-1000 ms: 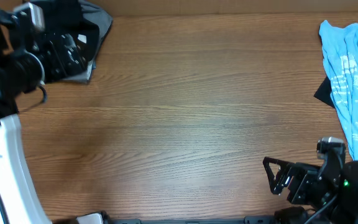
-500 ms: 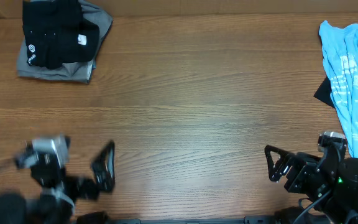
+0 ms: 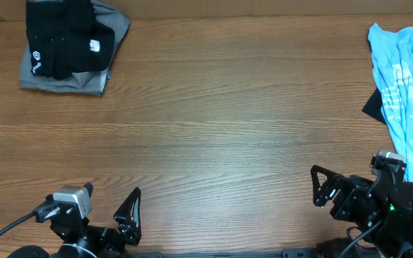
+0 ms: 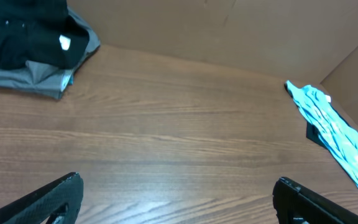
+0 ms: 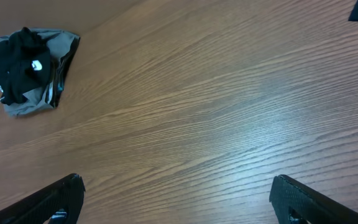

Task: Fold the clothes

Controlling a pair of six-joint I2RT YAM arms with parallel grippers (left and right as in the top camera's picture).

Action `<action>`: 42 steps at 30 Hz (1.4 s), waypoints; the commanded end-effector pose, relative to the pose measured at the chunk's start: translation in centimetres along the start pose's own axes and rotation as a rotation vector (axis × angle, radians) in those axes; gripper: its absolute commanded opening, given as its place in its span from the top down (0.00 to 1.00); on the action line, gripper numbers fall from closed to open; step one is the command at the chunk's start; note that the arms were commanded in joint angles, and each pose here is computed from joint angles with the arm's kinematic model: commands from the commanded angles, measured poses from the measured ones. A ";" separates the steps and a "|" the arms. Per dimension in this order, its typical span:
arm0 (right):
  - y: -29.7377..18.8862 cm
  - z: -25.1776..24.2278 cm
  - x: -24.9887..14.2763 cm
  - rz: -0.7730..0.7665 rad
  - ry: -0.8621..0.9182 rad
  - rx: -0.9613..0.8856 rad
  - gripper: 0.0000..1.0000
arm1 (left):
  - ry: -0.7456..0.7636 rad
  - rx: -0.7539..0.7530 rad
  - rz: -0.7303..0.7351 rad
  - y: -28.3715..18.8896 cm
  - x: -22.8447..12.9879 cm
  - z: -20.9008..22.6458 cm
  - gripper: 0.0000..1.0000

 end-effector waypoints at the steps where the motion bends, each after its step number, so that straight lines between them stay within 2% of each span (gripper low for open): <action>1: -0.1 -0.1 0.0 -0.008 0.002 -0.010 0.00 | -0.015 -0.005 0.008 -0.1 -0.3 0.0 0.00; 25: -0.7 -0.4 -0.7 -0.013 -0.002 -0.031 0.00 | -0.016 -0.004 0.010 -0.1 -0.3 0.1 0.00; 29: -0.9 -0.9 -0.8 -0.116 -0.002 -0.057 0.00 | -0.016 -0.004 0.010 -0.1 -0.3 0.1 0.00; 32: 0.2 -1.4 -1.5 -0.200 -0.078 -0.055 0.00 | -0.016 -0.004 0.010 -0.1 -0.3 0.1 0.00; 37: 3.9 -2.5 -3.1 -0.360 -0.122 -0.050 0.00 | -0.016 -0.004 0.010 -0.1 -0.3 0.1 0.00; 42: 8.1 -3.1 -4.2 -0.560 -0.147 0.039 0.00 | -0.016 -0.004 0.010 -0.1 -0.3 0.1 0.00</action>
Point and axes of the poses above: each gripper's point midway between its finger pads, its own y axis out along the fingers, its own z axis along the line the jaws close on, x = y × z, the point moved 9 cm from there along -y, back along the fingers, and after that the axes turned 14 degrees about -y, right-handed, at the moved point
